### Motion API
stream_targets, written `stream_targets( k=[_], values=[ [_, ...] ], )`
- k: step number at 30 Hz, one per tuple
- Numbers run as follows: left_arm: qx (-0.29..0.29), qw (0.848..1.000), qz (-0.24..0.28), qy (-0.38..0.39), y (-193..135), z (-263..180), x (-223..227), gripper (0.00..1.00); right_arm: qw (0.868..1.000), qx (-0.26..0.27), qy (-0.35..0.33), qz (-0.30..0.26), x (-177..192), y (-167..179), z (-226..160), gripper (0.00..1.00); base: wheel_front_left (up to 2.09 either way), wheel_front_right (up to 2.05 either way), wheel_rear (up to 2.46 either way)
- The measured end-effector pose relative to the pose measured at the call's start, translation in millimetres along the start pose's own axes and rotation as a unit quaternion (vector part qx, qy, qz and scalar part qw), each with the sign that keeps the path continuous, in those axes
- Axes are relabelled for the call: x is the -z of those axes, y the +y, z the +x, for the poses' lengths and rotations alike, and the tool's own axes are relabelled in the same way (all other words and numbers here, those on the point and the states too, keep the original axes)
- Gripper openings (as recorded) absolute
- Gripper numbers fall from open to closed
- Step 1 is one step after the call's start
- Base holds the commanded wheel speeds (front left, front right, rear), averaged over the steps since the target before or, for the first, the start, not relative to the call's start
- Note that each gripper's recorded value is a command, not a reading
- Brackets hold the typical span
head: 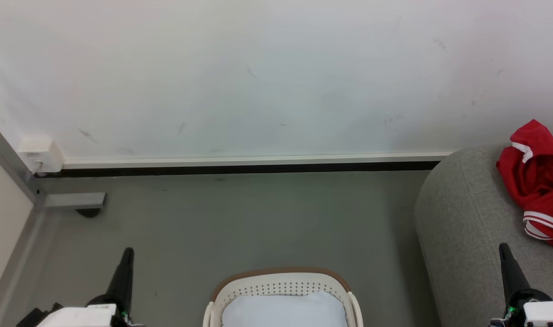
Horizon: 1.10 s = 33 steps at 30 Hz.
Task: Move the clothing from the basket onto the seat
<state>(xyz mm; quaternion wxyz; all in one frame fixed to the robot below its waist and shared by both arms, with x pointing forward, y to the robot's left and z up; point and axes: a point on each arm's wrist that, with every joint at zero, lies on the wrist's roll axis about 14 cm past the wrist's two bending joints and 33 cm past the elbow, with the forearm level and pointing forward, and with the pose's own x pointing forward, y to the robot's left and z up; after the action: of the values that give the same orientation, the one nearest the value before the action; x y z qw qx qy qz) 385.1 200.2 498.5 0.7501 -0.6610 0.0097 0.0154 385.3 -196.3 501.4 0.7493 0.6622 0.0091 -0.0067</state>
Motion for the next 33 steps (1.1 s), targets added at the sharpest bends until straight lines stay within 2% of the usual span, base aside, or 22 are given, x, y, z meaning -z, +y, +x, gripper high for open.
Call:
stream_targets(
  k=[19,33],
  values=[
    [0.01,0.998,-0.062,0.005,-4.8,2.3,0.1,0.0,0.998,-0.007,-0.001,0.062,-4.1,2.9,2.0,0.0,0.0,0.0,0.0],
    [0.01,0.998,-0.062,0.005,-5.0,2.4,0.1,0.0,0.998,-0.007,-0.002,0.063,-4.4,2.9,2.0,0.0,0.0,0.0,0.0]
  ],
)
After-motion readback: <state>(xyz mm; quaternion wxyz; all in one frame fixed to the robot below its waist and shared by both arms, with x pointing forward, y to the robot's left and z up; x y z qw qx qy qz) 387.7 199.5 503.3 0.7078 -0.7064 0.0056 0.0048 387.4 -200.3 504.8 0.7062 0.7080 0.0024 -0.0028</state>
